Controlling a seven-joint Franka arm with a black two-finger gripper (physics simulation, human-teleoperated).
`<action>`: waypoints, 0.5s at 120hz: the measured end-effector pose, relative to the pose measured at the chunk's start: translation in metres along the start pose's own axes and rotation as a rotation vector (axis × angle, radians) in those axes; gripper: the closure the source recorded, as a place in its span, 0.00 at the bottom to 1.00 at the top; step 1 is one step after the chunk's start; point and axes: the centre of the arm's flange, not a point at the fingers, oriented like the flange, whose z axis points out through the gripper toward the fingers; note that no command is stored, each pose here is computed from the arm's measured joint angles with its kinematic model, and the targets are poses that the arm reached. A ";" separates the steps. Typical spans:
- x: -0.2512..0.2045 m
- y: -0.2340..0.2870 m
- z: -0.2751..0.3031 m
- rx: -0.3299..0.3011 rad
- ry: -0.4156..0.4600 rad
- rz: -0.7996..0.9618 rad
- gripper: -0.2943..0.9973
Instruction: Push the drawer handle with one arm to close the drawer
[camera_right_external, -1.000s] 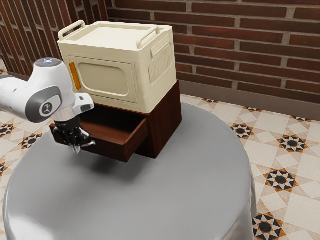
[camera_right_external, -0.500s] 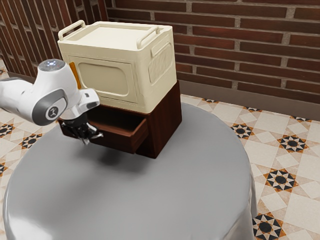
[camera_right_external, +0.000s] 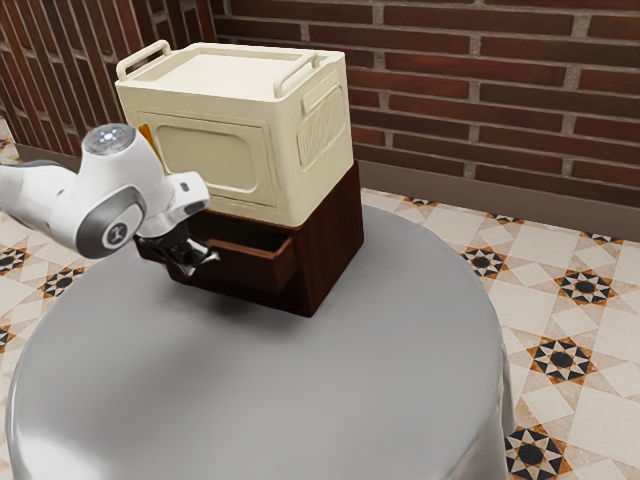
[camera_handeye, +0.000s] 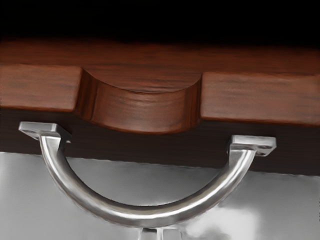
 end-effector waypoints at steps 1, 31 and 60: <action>0.001 0.000 0.000 0.000 0.003 0.000 0.84; 0.010 0.002 0.010 -0.005 0.057 0.003 0.84; 0.019 0.003 0.017 -0.011 0.109 0.004 0.83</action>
